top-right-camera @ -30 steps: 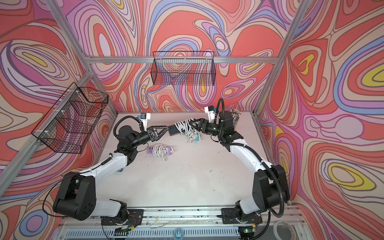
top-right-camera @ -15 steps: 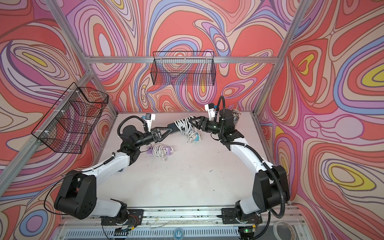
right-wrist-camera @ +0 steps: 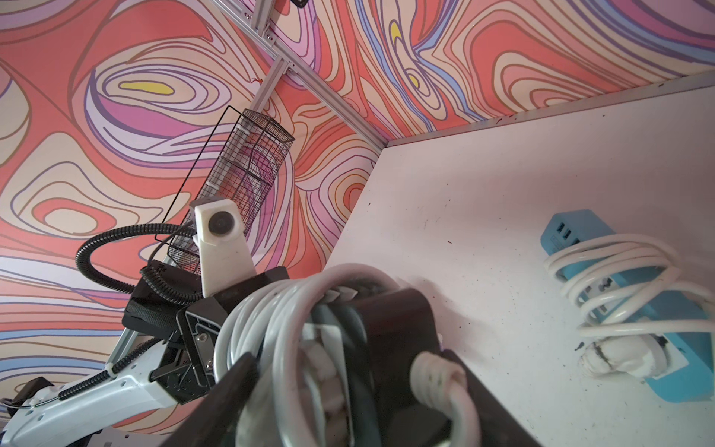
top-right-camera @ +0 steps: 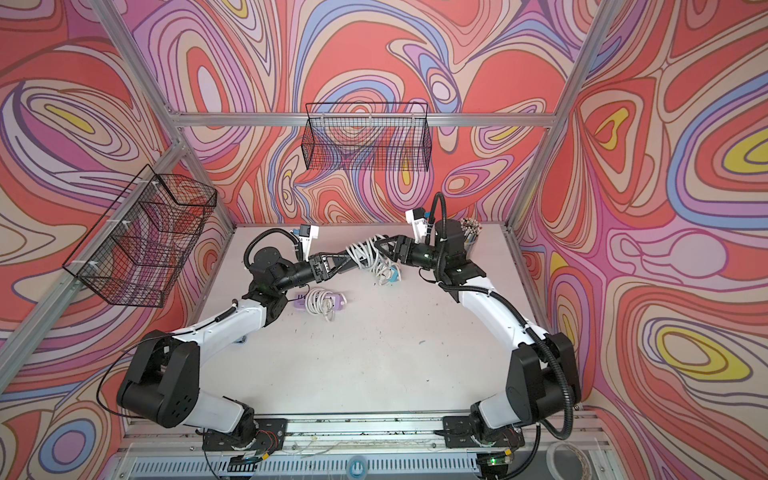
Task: Unwrap the cord wrapped around the power strip
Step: Pick up the power strip from the center of the board.
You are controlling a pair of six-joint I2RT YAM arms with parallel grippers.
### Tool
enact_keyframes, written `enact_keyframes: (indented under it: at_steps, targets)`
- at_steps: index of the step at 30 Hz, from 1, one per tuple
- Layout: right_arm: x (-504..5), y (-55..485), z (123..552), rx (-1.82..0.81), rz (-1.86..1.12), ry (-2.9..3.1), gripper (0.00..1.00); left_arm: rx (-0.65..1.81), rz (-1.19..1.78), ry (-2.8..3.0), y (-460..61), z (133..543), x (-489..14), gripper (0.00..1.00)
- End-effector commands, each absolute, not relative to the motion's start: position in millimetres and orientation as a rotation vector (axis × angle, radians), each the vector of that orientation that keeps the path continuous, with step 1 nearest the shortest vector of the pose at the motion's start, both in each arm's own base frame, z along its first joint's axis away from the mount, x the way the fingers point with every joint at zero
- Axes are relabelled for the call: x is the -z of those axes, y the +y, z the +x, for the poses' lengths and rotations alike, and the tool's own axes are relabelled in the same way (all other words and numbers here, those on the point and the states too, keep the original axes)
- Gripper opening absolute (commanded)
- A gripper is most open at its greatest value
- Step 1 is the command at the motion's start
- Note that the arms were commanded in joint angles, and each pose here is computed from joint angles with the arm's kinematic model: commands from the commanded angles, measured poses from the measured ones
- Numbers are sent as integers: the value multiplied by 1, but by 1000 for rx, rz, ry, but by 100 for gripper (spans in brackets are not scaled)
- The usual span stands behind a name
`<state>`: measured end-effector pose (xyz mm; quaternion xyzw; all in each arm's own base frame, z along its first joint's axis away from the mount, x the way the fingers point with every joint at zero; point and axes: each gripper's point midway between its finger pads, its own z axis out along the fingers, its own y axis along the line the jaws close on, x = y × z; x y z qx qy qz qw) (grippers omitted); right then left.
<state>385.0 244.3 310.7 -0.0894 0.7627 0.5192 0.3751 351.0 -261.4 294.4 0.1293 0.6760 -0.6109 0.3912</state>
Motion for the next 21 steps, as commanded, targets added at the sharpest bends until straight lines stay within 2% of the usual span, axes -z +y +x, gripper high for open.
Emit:
enact_keyframes:
  at_steps: [1, 3, 5, 9, 10, 13, 15, 18, 21]
  targets:
    - [-366, 243, 377, -1306, -302, 1796, 37, 1566, 372, 1665, -266, 349, -309, 34]
    - [-368, 243, 377, -1303, -301, 1791, 36, 1569, 376, 1665, -266, 348, -309, 20]
    - [-368, 243, 377, -1301, -303, 1790, 36, 1570, 379, 1662, -266, 347, -310, 1]
    - [-369, 242, 377, -1295, -305, 1785, 38, 1561, 389, 1647, -265, 346, -316, 0]
    - [-369, 242, 377, -1291, -307, 1783, 41, 1553, 392, 1646, -265, 346, -317, 0]
    - [-368, 237, 377, -1238, -304, 1781, 70, 1517, 404, 1651, -263, 347, -319, 0]
    - [-366, 231, 377, -1163, -310, 1797, 81, 1488, 421, 1649, -263, 348, -322, 0]
    - [-360, 219, 377, -1019, -322, 1838, 88, 1407, 451, 1657, -261, 354, -332, 0]
    - [-361, 205, 376, -873, -335, 1861, 91, 1282, 472, 1654, -254, 361, -348, 0]
